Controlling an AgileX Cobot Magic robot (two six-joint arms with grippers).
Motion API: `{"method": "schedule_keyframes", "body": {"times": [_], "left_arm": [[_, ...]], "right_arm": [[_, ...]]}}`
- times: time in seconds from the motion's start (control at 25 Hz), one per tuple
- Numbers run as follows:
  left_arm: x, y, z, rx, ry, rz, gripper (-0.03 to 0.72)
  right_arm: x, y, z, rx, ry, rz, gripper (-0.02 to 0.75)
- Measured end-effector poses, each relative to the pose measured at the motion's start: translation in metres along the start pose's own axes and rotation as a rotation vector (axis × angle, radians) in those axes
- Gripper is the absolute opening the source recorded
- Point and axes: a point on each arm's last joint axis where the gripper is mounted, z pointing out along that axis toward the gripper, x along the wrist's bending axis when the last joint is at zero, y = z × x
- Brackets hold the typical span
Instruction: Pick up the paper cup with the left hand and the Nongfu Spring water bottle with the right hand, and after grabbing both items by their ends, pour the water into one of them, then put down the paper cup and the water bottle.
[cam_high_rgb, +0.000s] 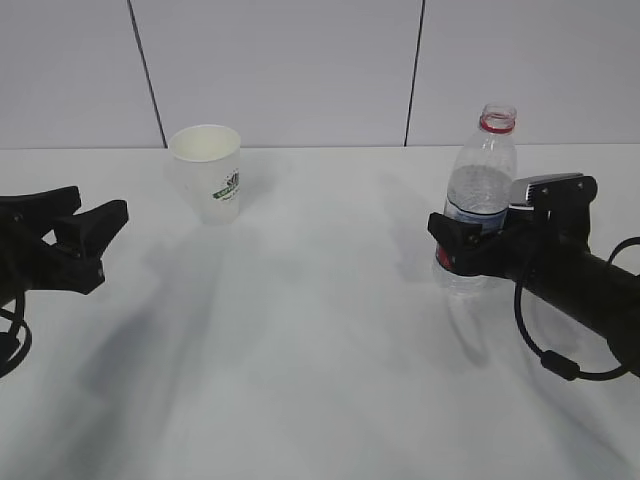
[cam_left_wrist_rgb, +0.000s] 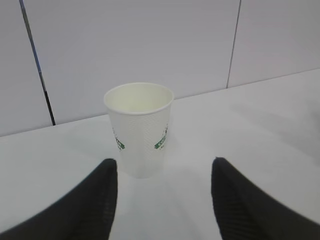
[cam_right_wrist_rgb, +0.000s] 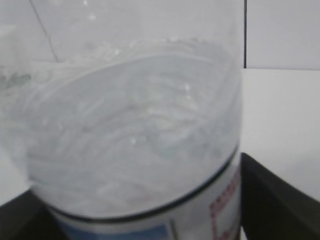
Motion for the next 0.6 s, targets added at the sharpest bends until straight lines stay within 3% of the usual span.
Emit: {"method": "schedule_keyframes", "body": {"times": [0.16,0.4,0.6], "left_arm": [[0.0,0.0,0.0,0.0,0.0,0.0,0.442],[0.0,0.0,0.0,0.0,0.0,0.0,0.442],[0.0,0.0,0.0,0.0,0.0,0.0,0.442]], "right_arm": [[0.0003,-0.0001,0.0,0.001,0.003,-0.002,0.636],[0.0003,-0.0001,0.0,0.001,0.003,-0.002,0.516],[0.0001,0.0001,0.0001,0.0,0.002,-0.001,0.489]]}}
